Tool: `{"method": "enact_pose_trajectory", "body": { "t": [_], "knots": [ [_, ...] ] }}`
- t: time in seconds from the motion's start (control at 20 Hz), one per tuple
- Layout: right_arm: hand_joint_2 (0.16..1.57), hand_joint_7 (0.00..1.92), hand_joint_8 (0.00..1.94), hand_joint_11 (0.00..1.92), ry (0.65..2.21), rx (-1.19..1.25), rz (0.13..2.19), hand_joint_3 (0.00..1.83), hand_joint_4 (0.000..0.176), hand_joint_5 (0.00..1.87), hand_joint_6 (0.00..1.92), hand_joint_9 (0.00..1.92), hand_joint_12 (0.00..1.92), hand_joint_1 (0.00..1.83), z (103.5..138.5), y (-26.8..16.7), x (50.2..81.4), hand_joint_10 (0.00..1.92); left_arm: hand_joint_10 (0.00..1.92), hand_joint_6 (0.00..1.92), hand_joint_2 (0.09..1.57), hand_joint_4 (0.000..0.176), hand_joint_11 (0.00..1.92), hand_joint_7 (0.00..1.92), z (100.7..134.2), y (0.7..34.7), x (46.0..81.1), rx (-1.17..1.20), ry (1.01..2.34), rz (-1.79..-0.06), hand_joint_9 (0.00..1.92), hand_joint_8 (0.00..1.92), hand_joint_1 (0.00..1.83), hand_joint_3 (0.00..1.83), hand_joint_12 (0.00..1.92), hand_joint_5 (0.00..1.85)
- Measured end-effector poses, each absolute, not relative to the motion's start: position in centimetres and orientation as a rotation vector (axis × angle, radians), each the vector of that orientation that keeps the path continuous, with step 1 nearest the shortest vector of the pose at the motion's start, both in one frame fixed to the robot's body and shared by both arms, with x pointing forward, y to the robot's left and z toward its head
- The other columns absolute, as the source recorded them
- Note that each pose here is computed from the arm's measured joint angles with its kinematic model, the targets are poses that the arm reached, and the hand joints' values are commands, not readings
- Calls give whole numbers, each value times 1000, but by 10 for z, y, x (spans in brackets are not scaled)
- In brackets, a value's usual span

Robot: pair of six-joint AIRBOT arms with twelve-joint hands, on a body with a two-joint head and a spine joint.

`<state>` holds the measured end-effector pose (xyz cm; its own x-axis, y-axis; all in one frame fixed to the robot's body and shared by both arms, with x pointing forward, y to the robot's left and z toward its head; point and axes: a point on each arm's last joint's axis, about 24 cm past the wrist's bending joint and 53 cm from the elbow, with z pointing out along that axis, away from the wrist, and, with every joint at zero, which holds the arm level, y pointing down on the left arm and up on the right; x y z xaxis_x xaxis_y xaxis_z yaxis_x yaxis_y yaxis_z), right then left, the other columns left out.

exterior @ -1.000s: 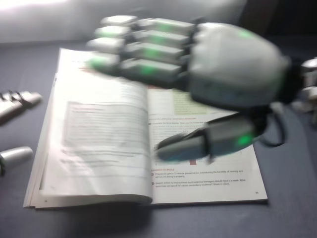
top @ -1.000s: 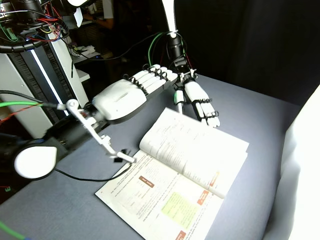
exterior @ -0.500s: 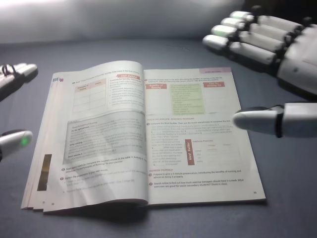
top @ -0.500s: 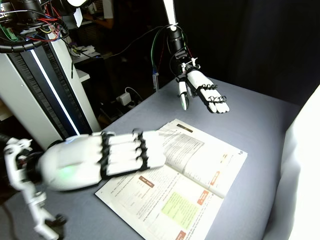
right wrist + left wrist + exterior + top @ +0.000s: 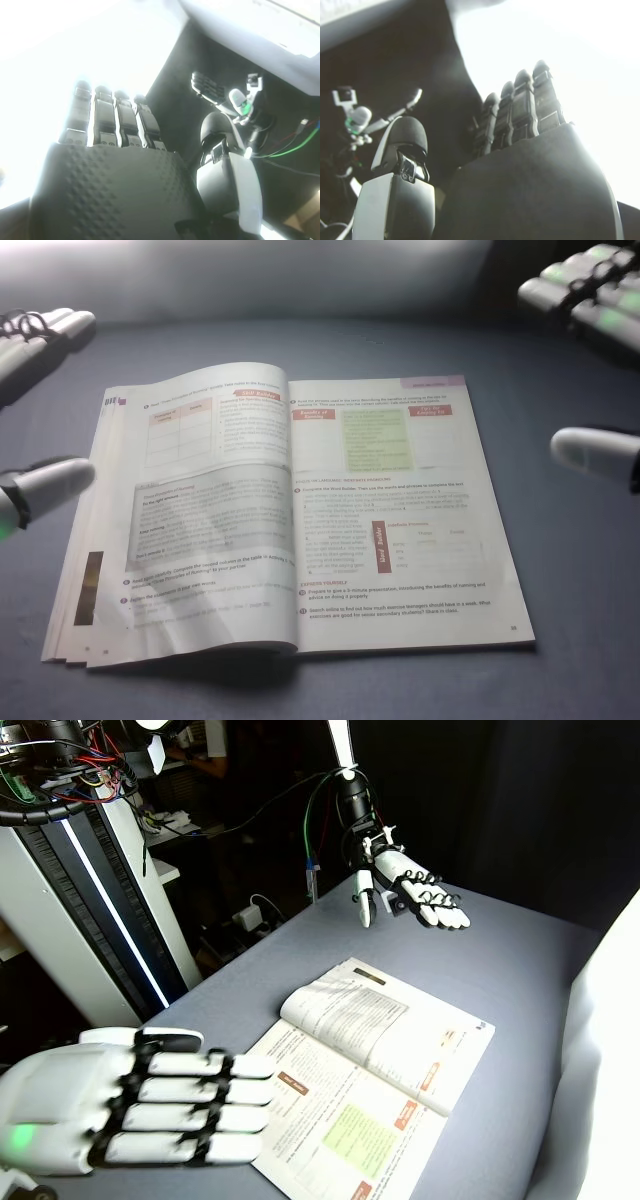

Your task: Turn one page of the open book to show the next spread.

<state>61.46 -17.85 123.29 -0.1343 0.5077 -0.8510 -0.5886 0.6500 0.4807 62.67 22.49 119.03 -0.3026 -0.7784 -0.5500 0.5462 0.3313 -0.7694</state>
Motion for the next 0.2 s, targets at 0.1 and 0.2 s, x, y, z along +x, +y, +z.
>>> {"method": "enact_pose_trajectory", "body": {
  "t": [0.1, 0.2],
  "knots": [
    [1264, 0, 0, 0, 1388, -72, 948, 1, 71, 0, 0, 0, 0, 134, 1241, -182, 612, 0, 0, 0, 1328, 0, 0, 0, 1192, 224, 628, -239, 1324, -1336, 0, 0, 287, 2, 0, 0],
    [1228, 0, 0, 8, 1362, -79, 957, 0, 112, 0, 0, 0, 4, 138, 1248, -182, 607, 0, 0, 0, 1310, 5, 0, 0, 1196, 228, 629, -250, 1303, -1333, 0, 0, 242, 0, 0, 0]
  ]
}}
